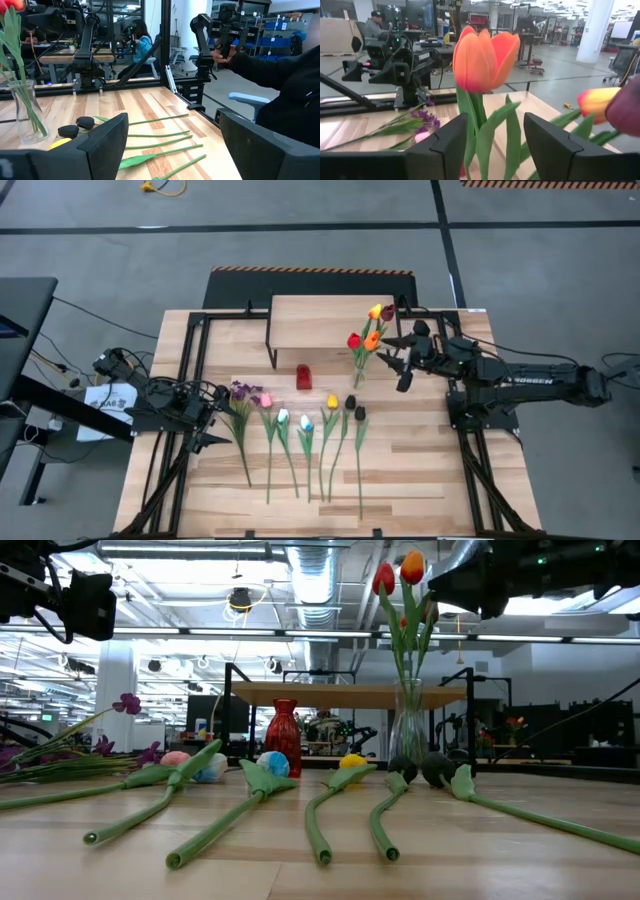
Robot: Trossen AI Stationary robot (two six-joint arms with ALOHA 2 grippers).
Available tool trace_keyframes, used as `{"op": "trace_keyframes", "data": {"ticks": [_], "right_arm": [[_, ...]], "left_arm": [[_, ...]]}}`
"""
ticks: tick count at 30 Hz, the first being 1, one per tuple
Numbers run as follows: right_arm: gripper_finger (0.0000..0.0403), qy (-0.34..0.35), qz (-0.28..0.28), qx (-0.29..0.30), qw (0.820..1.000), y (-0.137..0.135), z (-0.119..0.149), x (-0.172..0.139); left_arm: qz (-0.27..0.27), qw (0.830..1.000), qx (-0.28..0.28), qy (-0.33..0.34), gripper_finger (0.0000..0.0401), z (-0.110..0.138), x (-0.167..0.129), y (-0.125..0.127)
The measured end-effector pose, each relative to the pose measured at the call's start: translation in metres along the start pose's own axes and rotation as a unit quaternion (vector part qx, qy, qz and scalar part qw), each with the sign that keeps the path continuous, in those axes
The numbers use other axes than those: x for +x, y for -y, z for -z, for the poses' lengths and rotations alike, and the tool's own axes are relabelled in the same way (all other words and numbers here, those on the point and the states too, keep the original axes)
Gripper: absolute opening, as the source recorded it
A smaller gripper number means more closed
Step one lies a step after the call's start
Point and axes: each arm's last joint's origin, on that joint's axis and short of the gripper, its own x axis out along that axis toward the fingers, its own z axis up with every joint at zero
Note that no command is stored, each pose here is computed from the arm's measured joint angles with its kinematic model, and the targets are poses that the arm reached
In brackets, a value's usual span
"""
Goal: Pick and place flowers into a vace then onto a shelf
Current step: Put the right black flower into the transparent vase
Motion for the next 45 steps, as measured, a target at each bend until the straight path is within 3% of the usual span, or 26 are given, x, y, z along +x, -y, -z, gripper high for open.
{"op": "trace_keyframes", "data": {"ticks": [15,26,34,45], "right_arm": [[0.0175,-0.083,-0.056,0.034,0.994,-0.016,0.012,-0.014],[0.0173,-0.158,-0.090,0.143,0.973,-0.035,0.025,-0.014],[0.0168,-0.250,-0.080,0.240,0.934,-0.054,0.048,-0.001],[0.0154,-0.377,0.012,0.357,0.855,-0.074,0.095,0.020]], "left_arm": [[0.000,1.000,0.000,0.000,0.0302,0.000,0.000,0.000],[0.000,1.000,0.000,0.000,0.0302,0.000,0.000,0.000],[0.000,1.000,0.000,0.000,0.0302,0.000,0.000,0.000],[0.000,1.000,0.000,0.000,0.0302,0.000,0.000,0.000]]}}
